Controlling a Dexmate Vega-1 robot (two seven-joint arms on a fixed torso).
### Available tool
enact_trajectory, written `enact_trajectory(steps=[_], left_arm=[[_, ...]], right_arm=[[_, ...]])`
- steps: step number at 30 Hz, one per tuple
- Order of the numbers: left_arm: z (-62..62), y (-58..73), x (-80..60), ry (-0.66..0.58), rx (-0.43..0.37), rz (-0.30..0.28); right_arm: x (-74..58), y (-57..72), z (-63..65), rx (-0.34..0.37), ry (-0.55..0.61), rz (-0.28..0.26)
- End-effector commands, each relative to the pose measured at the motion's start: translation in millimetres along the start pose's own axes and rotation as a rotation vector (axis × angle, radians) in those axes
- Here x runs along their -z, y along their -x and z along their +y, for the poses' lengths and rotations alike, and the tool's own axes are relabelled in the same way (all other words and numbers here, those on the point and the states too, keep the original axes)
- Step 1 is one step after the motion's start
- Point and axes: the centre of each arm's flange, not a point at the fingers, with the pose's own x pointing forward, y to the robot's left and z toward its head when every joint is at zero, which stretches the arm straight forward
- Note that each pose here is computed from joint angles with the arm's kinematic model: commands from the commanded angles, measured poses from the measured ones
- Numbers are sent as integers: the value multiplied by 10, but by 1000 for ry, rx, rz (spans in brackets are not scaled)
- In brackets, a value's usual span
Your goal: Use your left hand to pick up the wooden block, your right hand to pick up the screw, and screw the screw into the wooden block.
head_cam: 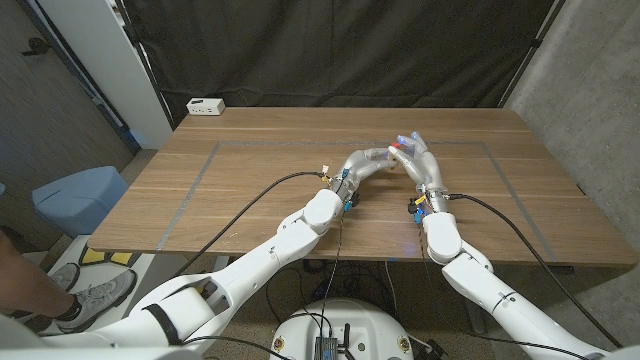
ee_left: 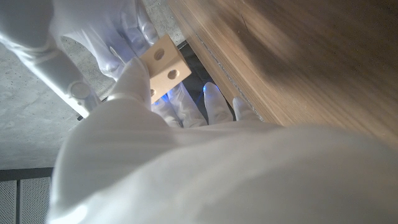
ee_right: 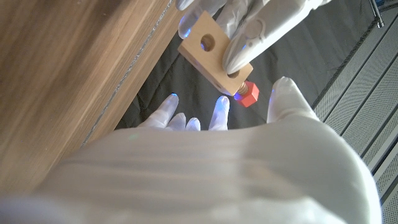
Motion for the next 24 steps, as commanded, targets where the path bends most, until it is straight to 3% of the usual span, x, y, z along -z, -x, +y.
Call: enact_trajectory(steps=[1,24], left_arm=[[-5,-7,-13,-9,4,-5],[14,107,-20,-10,9,-12]], right_arm=[[-30,-8,-25,-36,-9,4],[-274,17,-246,-127,67,0]])
